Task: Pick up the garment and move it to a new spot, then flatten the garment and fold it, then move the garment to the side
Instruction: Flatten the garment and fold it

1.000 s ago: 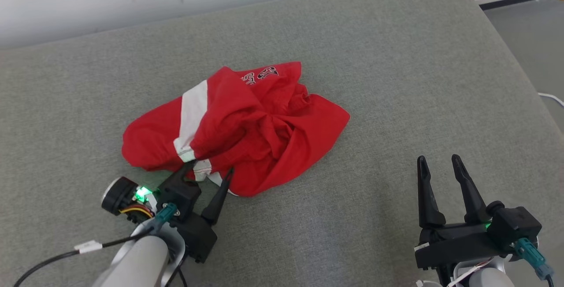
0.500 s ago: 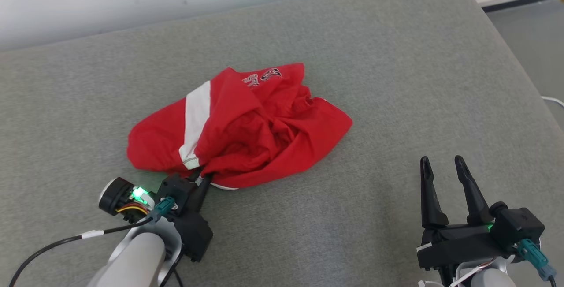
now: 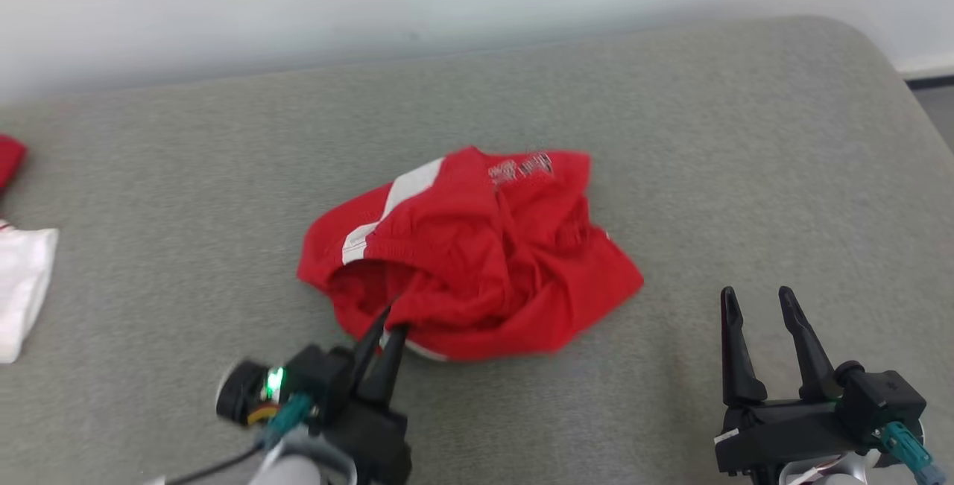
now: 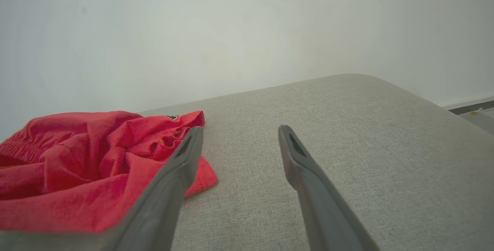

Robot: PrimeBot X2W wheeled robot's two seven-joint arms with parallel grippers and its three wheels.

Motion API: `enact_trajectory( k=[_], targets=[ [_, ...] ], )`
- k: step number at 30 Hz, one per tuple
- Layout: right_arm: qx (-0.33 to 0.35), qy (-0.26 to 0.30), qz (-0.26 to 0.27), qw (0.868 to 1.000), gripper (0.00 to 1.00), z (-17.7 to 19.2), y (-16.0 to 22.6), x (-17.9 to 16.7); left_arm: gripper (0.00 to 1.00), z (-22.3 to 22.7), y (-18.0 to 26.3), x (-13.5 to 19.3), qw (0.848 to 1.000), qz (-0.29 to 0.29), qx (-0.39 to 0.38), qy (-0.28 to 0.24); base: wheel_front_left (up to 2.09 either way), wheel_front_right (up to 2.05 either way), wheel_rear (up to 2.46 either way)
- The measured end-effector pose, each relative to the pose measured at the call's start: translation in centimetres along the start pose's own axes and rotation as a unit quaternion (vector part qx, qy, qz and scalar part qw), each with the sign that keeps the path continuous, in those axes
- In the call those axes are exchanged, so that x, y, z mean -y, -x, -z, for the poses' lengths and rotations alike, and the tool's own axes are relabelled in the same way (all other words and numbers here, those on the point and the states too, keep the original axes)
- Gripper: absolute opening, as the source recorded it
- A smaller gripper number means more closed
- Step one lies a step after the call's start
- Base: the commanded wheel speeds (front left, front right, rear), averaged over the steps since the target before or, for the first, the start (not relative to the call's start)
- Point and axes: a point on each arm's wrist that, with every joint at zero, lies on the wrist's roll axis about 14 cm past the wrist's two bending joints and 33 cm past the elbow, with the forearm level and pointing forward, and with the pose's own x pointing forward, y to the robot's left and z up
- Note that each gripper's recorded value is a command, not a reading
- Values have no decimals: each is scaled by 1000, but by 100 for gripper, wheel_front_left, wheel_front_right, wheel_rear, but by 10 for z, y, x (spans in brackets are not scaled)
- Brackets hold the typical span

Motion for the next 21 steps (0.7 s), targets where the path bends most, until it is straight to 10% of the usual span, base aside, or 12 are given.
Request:
enact_trajectory(
  k=[13, 14, 15, 21],
  targets=[
    [1, 0, -43, 999, 100, 2, -12, -29, 0, 57, 101, -29, 979, -162, -66, 107, 0, 0, 0],
    [1, 1, -44, 999, 100, 2, -12, -29, 33, 59, 103, -29, 978, -164, -69, 105, 0, 0, 0],
    [0, 3, -44, 999, 100, 2, -12, -29, 100, 59, 104, -30, 978, -168, -68, 102, 0, 0, 0],
    [2, 6, -50, 999, 100, 1, -13, -33, 100, 38, 107, -42, 977, -187, -32, 94, 0, 0, 0]
  ],
)
